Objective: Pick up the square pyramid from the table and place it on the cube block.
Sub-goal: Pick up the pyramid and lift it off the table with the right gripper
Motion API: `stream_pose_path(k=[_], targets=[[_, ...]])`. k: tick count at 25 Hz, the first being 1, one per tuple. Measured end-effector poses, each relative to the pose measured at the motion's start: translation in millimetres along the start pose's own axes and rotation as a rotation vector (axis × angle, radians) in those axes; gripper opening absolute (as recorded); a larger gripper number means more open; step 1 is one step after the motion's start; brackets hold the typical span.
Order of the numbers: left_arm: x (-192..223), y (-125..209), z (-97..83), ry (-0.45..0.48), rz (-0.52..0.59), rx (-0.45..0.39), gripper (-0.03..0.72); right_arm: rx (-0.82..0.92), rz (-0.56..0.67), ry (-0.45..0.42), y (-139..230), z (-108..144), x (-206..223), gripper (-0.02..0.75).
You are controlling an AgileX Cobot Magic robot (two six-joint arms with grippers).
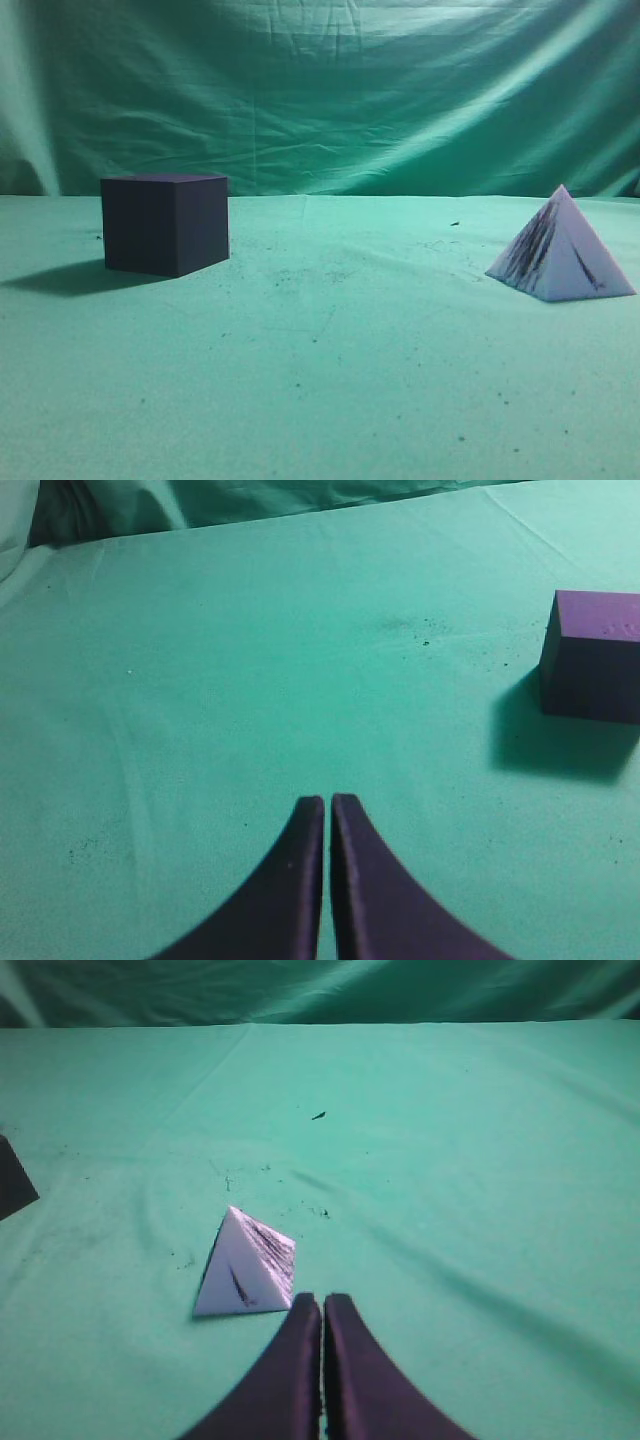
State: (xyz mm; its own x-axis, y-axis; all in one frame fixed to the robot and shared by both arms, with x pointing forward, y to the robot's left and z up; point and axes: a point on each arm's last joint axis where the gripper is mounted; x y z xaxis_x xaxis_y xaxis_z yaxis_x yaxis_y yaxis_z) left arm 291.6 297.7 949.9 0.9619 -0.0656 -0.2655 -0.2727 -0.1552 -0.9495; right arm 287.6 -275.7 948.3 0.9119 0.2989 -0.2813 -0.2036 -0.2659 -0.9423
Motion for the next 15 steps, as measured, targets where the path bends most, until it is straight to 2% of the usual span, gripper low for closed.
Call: stream_pose_path(k=[13, 14, 15], targets=[[0.0, 0.0, 0.0, 0.0, 0.0, 0.0, 0.0, 0.001, 0.0, 0.0, 0.0, 0.0, 0.0, 0.0], [0.0, 0.0, 0.0, 0.0, 0.0, 0.003, 0.166, 0.001, 0.0, 0.0, 0.0, 0.0, 0.0, 0.0], [0.0, 0.0, 0.0, 0.0, 0.0, 0.0, 0.468, 0.001, 0.0, 0.0, 0.0, 0.0, 0.0, 0.0]])
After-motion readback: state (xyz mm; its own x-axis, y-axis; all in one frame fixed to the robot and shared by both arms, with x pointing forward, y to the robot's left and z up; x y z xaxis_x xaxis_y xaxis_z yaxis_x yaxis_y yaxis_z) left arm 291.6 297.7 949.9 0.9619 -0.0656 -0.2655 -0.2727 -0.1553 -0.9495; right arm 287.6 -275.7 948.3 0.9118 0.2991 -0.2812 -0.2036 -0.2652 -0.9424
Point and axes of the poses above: a point on each arm's last joint axis where the gripper is mounted, x pointing out along that axis toward the gripper, z along the wrist's bending axis when the last joint is at zero, y = z × x, and after that the axes turned 15 degrees about -x, right-handed
